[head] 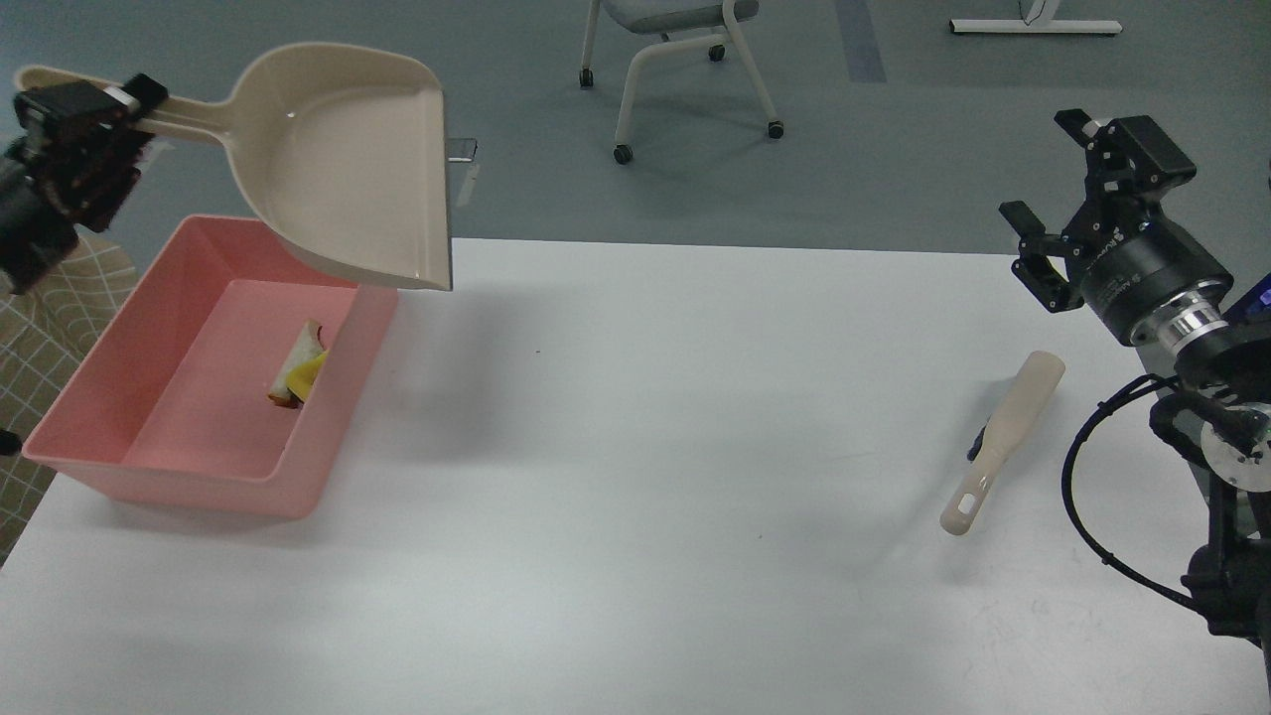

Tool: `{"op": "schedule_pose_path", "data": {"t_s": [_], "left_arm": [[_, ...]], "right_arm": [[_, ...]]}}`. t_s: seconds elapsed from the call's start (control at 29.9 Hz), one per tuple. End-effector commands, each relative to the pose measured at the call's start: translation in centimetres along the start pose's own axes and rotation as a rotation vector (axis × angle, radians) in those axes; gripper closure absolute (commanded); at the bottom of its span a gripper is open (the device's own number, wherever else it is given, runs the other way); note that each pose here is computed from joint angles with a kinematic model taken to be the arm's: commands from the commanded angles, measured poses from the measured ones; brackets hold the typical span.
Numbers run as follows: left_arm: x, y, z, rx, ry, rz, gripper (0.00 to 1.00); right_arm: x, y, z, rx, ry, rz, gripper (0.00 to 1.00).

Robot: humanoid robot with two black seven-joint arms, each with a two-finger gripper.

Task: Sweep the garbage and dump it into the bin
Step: 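Lower the dustpan back onto the table and release it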

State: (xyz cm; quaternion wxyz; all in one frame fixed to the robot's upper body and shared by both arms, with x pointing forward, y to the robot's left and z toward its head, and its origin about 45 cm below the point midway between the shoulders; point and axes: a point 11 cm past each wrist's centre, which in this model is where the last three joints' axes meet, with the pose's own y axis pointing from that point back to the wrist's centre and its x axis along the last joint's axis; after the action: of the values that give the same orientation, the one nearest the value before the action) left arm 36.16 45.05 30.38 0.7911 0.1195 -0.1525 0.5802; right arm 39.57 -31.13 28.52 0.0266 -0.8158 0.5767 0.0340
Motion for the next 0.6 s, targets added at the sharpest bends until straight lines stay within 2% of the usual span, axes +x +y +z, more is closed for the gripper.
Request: {"op": "schedule_pose_path", "data": {"t_s": [0.0,0.03,0.1,0.3,0.43,0.57], "left_arm": [[-6.5,-2.4,-3.0,0.03,0.142,-0.071,0.89],[-7.7,-2.8,-3.3,0.029,0.159,-0.084,0.89],[-12.6,-4.2,-4.4,0.03,0.229,-0.131,0.89],[-22.0,-6.0,-5.7,0.051,0.347,-0.185,0.89],[-26.2,-6.6,-5.8,0.073,0.367,-0.215,0.89],[-29.4,-5.9,-7.8,0.138,0.35,-0.248,0.88]], "right_arm": [[-0.3,-0.2,-0.4,0.004,0.008,-0.012,0.04],[-0.3,-0.2,-0.4,0.003,0.01,-0.011,0.04],[0.0,-0.1,-0.1,-0.007,0.011,-0.004,0.04],[1.1,0.1,-0.5,-0.002,0.009,0.062,0.04],[1.3,0.1,-0.8,0.008,0.002,0.089,0.04],[1.2,0.1,-1.0,0.013,0.003,0.087,0.04]]}}
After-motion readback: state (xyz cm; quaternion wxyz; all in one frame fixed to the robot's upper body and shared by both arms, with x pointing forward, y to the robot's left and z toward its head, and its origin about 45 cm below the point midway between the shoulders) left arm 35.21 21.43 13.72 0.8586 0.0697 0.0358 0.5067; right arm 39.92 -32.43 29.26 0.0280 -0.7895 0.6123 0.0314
